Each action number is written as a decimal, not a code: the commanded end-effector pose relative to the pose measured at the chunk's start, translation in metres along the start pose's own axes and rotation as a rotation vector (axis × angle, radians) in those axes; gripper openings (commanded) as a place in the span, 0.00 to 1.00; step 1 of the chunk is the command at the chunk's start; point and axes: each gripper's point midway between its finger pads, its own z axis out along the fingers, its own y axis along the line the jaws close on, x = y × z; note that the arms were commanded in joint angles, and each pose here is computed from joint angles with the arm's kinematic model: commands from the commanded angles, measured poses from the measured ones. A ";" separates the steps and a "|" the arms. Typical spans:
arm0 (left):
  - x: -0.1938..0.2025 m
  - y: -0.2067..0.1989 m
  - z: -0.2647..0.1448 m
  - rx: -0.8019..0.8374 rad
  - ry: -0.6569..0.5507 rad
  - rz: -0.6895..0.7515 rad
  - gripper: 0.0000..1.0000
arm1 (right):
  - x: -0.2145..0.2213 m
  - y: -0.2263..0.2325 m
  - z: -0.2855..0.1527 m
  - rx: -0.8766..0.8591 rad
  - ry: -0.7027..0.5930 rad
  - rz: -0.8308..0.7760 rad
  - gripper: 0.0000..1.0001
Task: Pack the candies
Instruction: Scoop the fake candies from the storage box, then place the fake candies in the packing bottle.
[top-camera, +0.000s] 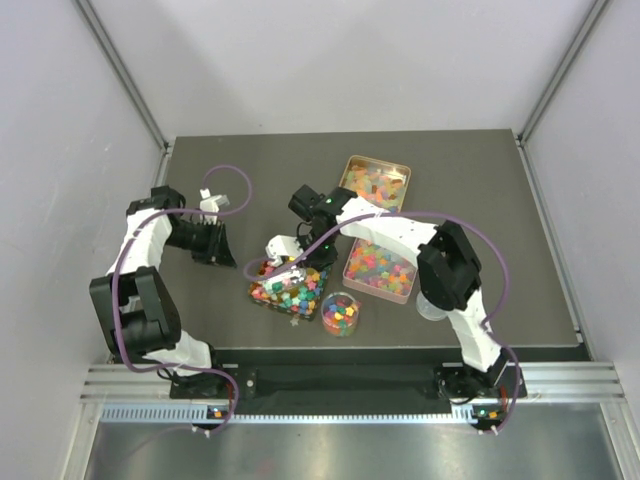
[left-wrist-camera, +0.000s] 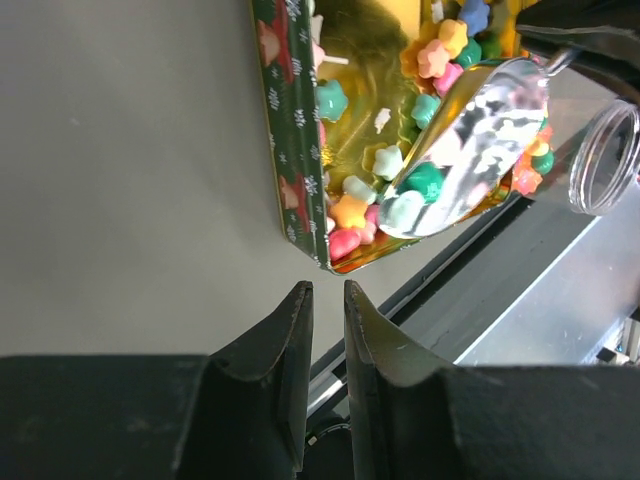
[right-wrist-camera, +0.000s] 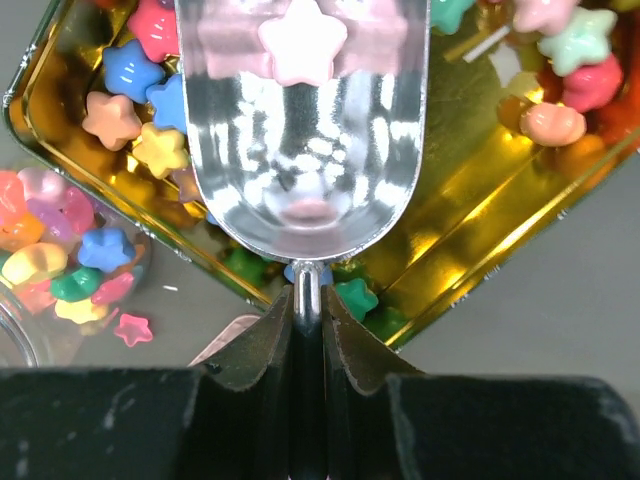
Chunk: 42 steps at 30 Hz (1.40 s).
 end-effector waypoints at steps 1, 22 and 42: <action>-0.019 0.004 -0.011 -0.043 -0.055 0.025 0.24 | -0.026 -0.011 -0.041 0.072 -0.191 -0.017 0.00; -0.054 0.019 -0.018 -0.145 -0.145 0.112 0.28 | 0.055 0.072 -0.173 0.289 0.014 -0.076 0.00; -0.083 -0.014 -0.001 -0.124 -0.212 0.213 0.29 | 0.095 0.104 -0.171 0.302 0.365 -0.127 0.00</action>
